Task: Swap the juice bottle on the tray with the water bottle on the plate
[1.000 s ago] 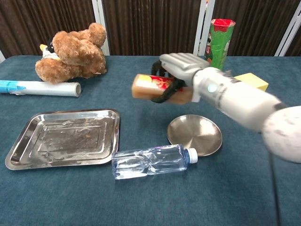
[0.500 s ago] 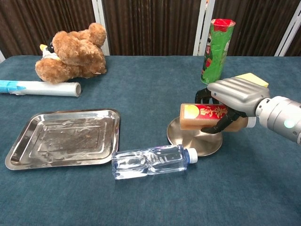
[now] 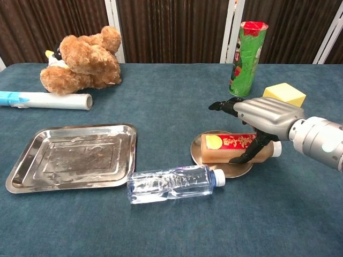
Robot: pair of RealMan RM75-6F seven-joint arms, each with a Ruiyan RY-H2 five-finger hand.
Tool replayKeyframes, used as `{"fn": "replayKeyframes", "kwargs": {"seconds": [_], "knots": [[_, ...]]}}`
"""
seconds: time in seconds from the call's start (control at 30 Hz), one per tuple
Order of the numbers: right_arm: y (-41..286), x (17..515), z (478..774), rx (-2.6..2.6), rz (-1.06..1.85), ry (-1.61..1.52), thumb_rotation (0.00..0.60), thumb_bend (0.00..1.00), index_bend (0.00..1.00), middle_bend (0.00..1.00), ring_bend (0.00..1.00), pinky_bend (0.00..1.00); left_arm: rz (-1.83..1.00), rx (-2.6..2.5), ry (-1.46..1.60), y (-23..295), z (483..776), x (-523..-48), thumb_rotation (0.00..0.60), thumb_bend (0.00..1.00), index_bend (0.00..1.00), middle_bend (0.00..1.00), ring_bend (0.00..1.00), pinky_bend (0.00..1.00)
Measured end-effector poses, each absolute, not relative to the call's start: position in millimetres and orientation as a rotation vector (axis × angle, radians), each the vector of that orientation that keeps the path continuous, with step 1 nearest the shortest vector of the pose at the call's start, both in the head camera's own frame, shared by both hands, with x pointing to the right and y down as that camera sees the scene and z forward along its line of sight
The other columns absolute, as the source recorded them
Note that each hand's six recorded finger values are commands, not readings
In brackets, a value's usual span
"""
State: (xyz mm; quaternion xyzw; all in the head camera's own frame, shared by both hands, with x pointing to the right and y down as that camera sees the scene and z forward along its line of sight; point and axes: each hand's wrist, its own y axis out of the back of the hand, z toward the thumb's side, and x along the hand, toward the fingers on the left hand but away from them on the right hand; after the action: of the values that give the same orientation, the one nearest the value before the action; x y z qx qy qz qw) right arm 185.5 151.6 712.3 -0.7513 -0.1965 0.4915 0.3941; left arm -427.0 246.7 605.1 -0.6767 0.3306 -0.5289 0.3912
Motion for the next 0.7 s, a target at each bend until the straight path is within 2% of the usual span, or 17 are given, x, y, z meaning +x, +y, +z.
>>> {"fn": "replayKeyframes", "kwargs": {"seconds": [0.17,0.27,0.33,0.47,0.6,0.7], "knots": [[154.2,188.6,694.5,-1.965,1.227,-0.546,0.6,0.18,0.0,0.09,0.05,0.31,-1.311,-1.788,0.857,249.3,602.4,-421.3,0.6,0.37,0.0,0.0,0.0,0.04],[157.4,201.5,671.9,-1.983,1.195,-0.591,0.6,0.18,0.0,0.04,0.0,0.21,-1.246,-1.863,0.847,253.0,598.8,-409.2,0.6,0.37,0.0,0.0,0.0,0.04],[162.5,219.3,655.6,-1.959,1.177,-0.617,0.6,0.18,0.0,0.02,0.0,0.15,-1.183,-1.911,0.813,255.4,595.8,-395.6,0.6,0.37,0.0,0.0,0.0,0.04],[183.9,265.4,632.4,-1.882,1.192,-0.696,0.6,0.18,0.0,0.01,0.0,0.1,-1.062,-2.008,0.735,256.7,592.5,-361.8,0.6,0.37,0.0,0.0,0.0,0.04],[215.8,327.2,613.4,-1.792,1.255,-0.833,0.6,0.18,0.0,0.01,0.0,0.07,-0.992,-2.1,0.657,258.6,594.1,-326.8,0.6,0.36,0.0,0.0,0.0,0.04],[227.3,346.8,599.5,-1.791,1.233,-0.881,0.6,0.18,0.0,0.0,0.0,0.07,-0.922,-2.192,0.609,264.1,596.0,-292.6,0.6,0.36,0.0,0.0,0.0,0.04]]}}
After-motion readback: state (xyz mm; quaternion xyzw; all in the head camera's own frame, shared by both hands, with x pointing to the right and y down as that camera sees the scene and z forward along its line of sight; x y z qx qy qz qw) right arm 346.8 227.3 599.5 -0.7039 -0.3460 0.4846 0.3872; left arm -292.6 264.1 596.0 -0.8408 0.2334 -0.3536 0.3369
